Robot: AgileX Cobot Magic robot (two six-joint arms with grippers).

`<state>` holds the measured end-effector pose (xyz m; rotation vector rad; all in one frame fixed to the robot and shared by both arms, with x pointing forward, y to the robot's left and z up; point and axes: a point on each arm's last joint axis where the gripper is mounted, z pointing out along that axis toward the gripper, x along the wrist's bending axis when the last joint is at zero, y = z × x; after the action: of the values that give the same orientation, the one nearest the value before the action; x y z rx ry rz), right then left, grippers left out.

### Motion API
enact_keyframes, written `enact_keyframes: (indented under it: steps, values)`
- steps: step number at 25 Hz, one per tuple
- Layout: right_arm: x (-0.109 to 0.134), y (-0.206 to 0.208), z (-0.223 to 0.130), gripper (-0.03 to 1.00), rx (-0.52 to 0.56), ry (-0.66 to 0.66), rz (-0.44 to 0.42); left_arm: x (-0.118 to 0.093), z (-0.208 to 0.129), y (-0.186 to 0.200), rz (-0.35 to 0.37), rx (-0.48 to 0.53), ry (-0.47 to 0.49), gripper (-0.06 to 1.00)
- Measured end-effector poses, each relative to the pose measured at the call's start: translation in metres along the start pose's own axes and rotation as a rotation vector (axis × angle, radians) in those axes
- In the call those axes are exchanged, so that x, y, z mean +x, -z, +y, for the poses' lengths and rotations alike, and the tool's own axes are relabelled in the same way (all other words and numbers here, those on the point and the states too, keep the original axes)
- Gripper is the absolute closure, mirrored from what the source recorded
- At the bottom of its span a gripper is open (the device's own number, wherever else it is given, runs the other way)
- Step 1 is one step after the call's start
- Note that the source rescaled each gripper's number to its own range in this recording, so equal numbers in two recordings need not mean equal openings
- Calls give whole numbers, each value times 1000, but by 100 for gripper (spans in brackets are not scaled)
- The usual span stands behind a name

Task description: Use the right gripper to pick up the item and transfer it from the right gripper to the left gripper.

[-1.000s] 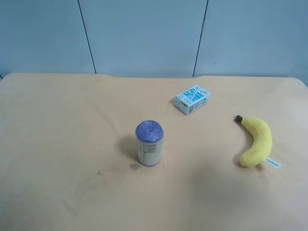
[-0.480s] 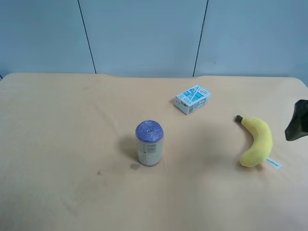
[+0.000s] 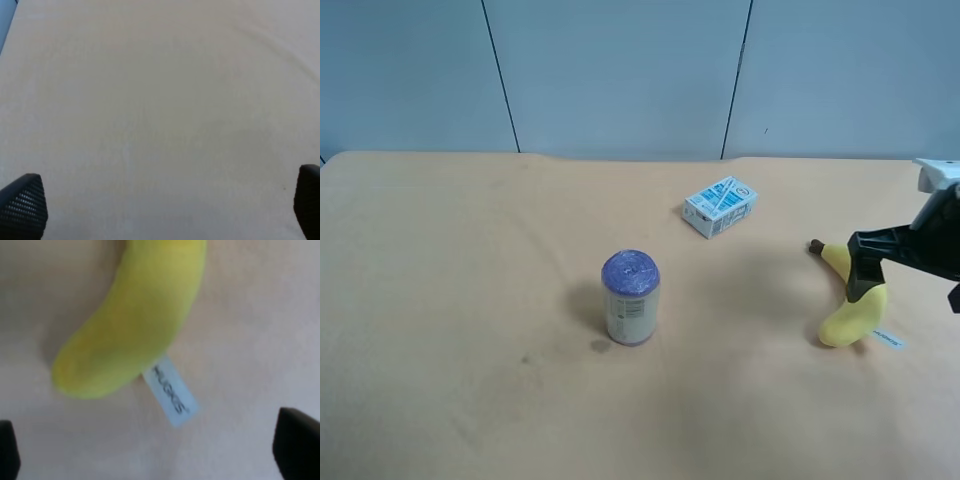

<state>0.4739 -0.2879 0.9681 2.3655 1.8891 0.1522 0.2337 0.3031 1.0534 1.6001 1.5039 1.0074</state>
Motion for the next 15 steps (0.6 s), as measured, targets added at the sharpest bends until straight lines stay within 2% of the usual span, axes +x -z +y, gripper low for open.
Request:
enact_keyframes:
  steps: [10, 15]
  values:
    - [9, -46, 18, -3, 1, -36, 25, 0, 0, 0, 0, 0, 0, -6]
    - [12, -68, 20, -3, 39, -59, 30, 0, 0, 0, 0, 0, 0, -6]
